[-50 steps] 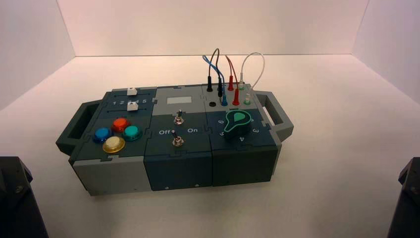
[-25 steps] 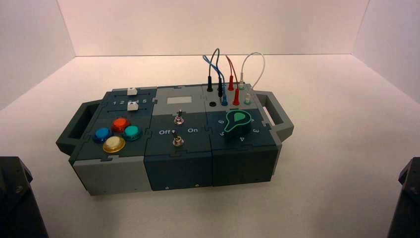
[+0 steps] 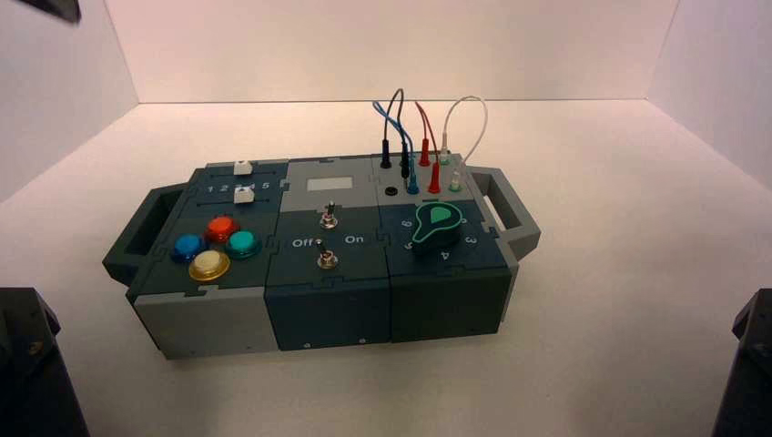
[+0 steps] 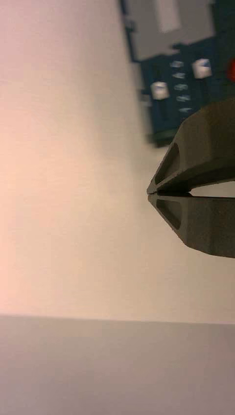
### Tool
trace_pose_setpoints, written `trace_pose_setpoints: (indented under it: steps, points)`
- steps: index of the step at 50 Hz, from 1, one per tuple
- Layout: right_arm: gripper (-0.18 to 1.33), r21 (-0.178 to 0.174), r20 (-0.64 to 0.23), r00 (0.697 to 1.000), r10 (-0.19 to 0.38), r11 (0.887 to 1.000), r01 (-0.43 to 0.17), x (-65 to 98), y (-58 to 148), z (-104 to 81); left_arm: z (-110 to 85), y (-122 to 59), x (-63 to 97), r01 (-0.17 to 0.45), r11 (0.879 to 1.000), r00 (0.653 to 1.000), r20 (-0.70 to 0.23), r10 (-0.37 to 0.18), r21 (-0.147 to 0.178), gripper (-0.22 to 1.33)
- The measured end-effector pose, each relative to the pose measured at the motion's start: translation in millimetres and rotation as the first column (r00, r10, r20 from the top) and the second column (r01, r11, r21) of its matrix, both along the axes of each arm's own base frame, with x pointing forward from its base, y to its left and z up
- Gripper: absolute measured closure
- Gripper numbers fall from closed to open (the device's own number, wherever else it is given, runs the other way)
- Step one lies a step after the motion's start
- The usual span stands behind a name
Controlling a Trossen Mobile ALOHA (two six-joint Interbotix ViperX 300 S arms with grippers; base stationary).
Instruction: Move the box to the right.
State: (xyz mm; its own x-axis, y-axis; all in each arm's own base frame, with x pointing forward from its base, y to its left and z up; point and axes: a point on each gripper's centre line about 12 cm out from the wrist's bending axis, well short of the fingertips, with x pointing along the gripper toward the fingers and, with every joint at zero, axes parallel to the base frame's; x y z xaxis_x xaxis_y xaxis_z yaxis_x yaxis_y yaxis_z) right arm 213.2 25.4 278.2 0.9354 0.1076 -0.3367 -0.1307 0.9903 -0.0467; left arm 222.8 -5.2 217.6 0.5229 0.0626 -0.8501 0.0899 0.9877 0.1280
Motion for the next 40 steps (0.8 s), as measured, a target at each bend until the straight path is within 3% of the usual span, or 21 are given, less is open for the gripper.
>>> trace_pose_setpoints:
  steps: [12,24,40]
  points:
    - [1.29,0.001,-0.005,1.0,-0.001,1.0,0.001,0.5,0,1.6,-28.7,-2.2,1.8,0.011,1.0,0.984,-0.176,-0.007,0.019,1.28]
    - [1.29,0.004,-0.005,1.0,-0.002,1.0,0.002,-0.9,0,3.3,-75.0,-16.2,9.0,0.075,0.996,0.925,-0.375,-0.056,0.037,1.28]
    - [1.29,0.003,0.003,1.0,-0.001,1.0,0.001,-0.6,0,6.6,-96.3,-18.9,10.3,0.091,0.995,0.864,-0.501,-0.053,0.051,1.28]
